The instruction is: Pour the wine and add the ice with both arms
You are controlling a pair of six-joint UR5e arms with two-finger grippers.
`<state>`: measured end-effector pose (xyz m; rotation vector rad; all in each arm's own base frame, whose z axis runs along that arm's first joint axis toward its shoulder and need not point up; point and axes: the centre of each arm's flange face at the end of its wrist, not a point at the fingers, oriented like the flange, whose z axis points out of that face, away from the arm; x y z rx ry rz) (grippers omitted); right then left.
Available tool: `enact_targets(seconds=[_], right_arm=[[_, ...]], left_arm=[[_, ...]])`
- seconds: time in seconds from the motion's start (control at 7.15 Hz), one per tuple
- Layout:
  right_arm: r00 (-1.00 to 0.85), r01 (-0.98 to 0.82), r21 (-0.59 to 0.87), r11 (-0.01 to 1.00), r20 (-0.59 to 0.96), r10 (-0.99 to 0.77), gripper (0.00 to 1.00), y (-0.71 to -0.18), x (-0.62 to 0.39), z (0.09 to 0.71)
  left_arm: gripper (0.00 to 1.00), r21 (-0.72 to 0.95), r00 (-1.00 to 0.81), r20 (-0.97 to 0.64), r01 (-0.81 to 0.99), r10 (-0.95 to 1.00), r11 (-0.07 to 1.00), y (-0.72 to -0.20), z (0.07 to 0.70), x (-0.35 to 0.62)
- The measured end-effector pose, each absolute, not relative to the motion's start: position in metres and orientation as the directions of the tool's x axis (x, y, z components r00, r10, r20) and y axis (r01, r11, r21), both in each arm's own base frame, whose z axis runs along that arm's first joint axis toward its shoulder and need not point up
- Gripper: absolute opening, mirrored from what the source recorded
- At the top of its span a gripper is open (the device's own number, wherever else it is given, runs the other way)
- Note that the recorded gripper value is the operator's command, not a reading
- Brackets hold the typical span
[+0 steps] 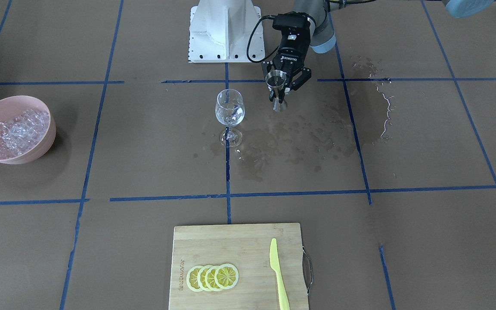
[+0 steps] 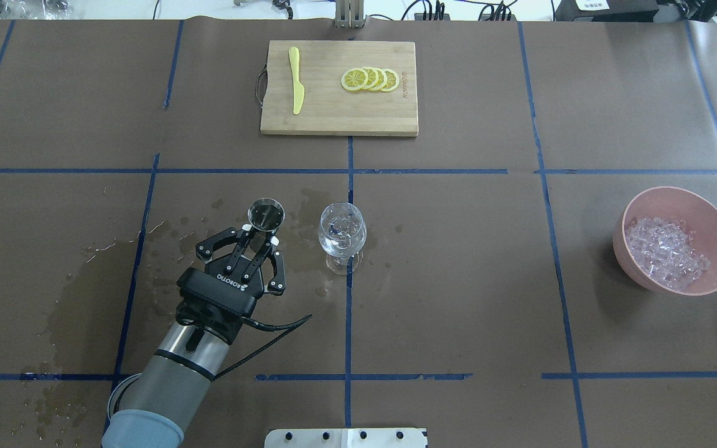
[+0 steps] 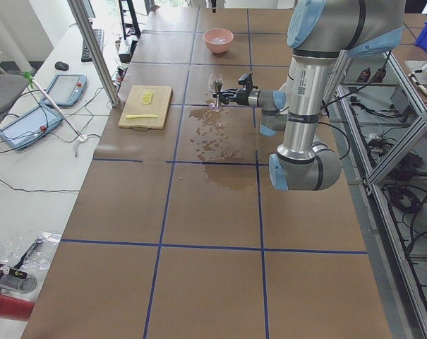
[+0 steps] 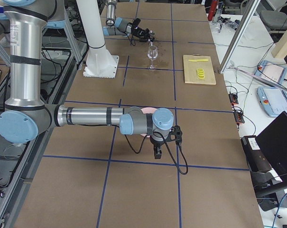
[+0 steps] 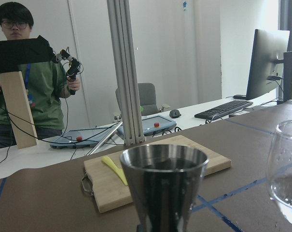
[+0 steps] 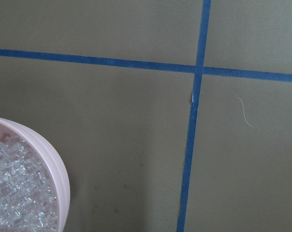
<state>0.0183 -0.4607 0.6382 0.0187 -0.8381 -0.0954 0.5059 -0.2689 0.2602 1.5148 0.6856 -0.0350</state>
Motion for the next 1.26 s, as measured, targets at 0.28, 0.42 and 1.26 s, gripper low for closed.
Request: enact_targets(seconds=[0.28, 0.42, 1.26], right_arm=[[0.665, 0.077, 0.053, 0.996, 0.741, -0.091, 1.0, -0.461, 0.018, 0.639], [0.665, 0.077, 0.051, 0.996, 0.741, -0.09, 1.0, -0.461, 0.018, 0.639], [0.663, 0.078, 0.047, 0.996, 0.743, -0.087, 1.0, -0.46, 0.017, 0.641]], left_arm=[[0.0, 0.951, 0.869, -0.3, 0.305, 0.393, 0.051, -0.27, 0.242, 0.506], [0.0, 0.966, 0.886, -0.25, 0.255, 0.391, 0.038, -0.271, 0.237, 0.509], [0.0, 0.981, 0.915, 0.195, -0.186, 0.354, -0.059, -0.292, 0.205, 0.527]])
